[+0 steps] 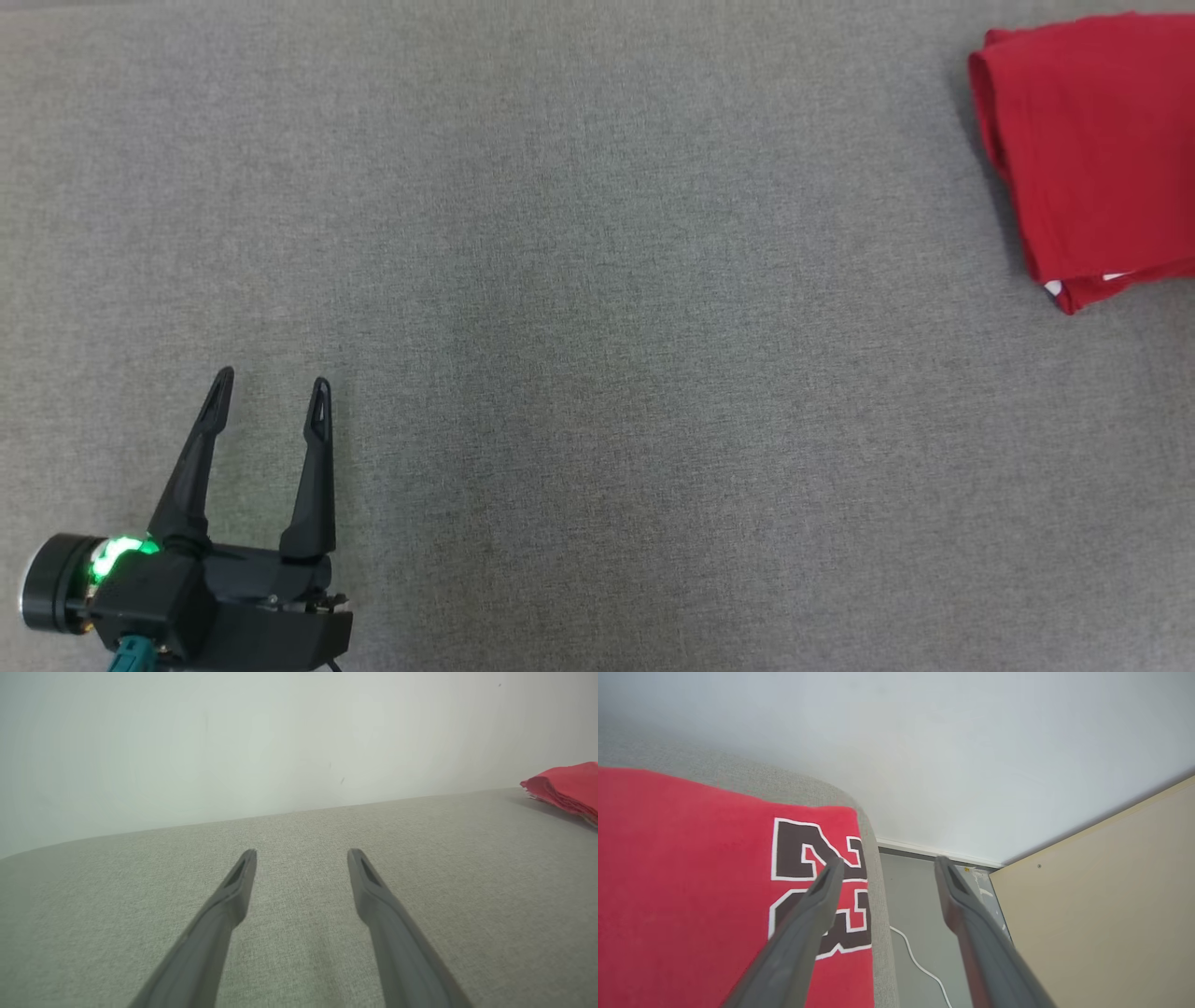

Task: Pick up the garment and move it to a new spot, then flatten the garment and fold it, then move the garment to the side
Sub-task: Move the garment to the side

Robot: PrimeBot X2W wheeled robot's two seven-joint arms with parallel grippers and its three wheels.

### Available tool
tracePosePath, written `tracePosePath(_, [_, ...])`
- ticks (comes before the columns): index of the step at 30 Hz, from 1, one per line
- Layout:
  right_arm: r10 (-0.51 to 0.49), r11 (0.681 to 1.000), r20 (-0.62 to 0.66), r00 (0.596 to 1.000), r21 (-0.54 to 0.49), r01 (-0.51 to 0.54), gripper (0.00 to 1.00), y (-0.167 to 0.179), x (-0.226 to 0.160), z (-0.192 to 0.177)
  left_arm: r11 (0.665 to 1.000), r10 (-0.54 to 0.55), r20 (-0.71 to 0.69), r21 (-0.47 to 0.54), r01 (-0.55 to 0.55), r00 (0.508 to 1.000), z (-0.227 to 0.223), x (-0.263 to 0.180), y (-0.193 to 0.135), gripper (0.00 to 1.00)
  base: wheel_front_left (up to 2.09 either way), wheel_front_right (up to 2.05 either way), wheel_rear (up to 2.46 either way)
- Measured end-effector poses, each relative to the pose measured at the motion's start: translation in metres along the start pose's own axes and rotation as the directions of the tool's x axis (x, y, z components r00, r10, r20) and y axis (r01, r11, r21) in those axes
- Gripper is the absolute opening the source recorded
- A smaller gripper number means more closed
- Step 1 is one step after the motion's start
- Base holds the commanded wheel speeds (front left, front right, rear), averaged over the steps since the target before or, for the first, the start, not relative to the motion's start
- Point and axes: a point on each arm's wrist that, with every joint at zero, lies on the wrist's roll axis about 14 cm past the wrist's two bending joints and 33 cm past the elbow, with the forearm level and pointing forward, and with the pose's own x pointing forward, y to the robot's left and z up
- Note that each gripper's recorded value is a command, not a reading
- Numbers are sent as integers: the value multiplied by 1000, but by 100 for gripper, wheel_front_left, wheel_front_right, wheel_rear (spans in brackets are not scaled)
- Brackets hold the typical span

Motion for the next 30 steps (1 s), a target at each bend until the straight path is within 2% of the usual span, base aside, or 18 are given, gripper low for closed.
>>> tracePosePath(4, [16, 1000, 82, 996, 20, -17, 100, 9, -3, 20, 1000, 9, 5, -1, -9, 1000, 4, -4, 1, 100, 0, 0, 0])
tracePosePath(10, [18, 987, 271, 962, 148, -60, 100, 19, -25, 64, 999, 29, 9, -20, -29, 1000, 14, -22, -1, 100, 0, 0, 0])
tracePosePath(13, [51, 968, 348, 936, 215, -133, 100, 40, -40, 81, 998, 50, 1, -30, -50, 999, 16, -38, -1, 100, 0, 0, 0])
tracePosePath(16, [70, 946, 460, 885, 249, -205, 100, 51, -63, 108, 997, 69, 13, -34, -69, 998, 24, -50, 1, 100, 0, 0, 0])
tracePosePath(22, [82, 892, 538, 839, 337, -303, 100, 81, -104, 97, 993, 110, 37, -40, -109, 993, 37, -73, 6, 100, 0, 0, 0])
tracePosePath(27, [155, 865, 607, 779, 298, -404, 100, 133, -150, 86, 991, 125, 52, -43, -123, 991, 44, -88, 5, 100, 0, 0, 0])
tracePosePath(30, [142, 841, 637, 757, 326, -432, 100, 148, -173, 80, 989, 144, 63, -43, -142, 988, 48, -97, 9, 100, 0, 0, 0])
